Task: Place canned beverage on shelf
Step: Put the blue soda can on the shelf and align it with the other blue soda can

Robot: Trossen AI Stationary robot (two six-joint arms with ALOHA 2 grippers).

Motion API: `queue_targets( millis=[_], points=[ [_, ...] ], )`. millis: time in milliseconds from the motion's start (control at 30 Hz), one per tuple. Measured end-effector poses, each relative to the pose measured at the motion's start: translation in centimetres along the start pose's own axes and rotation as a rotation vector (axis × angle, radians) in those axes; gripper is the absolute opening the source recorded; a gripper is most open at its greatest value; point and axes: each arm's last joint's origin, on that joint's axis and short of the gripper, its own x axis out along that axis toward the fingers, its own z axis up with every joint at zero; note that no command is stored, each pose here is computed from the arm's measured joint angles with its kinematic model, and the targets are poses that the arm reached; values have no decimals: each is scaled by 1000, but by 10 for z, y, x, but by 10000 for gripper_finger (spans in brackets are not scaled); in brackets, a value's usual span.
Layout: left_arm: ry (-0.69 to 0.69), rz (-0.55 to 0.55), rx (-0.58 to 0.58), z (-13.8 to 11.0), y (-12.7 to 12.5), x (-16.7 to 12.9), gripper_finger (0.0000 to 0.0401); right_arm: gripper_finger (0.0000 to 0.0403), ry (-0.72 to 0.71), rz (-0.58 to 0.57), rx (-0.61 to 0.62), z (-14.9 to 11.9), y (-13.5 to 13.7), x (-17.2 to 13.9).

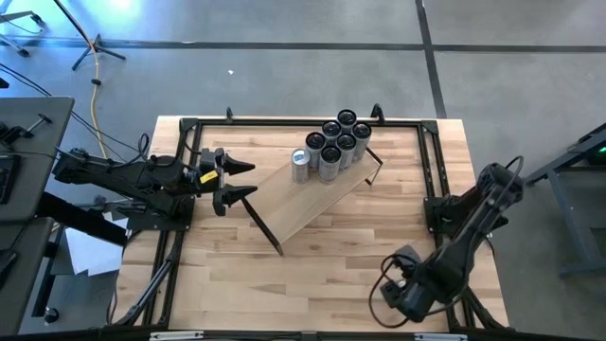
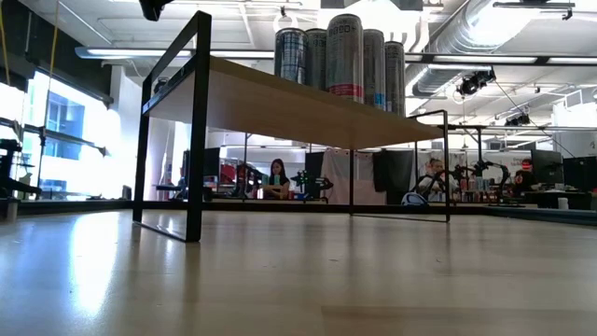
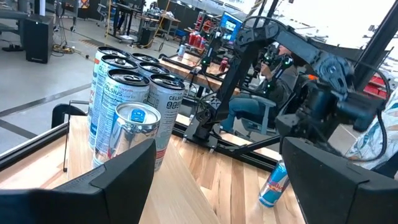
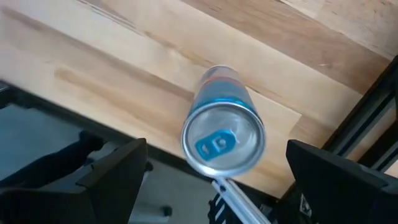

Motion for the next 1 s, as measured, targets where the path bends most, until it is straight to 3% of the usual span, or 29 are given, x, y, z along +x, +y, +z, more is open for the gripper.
queue_targets(
  millis=[433, 833, 1000],
  points=[
    [0, 0, 0, 0, 0, 0, 321, 371, -46, -144, 55, -7, 15, 43],
    [0, 0, 1, 0, 0, 0, 321, 371, -49, -152, 53, -7, 16, 45],
    [1, 1, 1, 0, 0, 0, 321, 371, -32, -128, -8, -8, 19, 46]
  ],
)
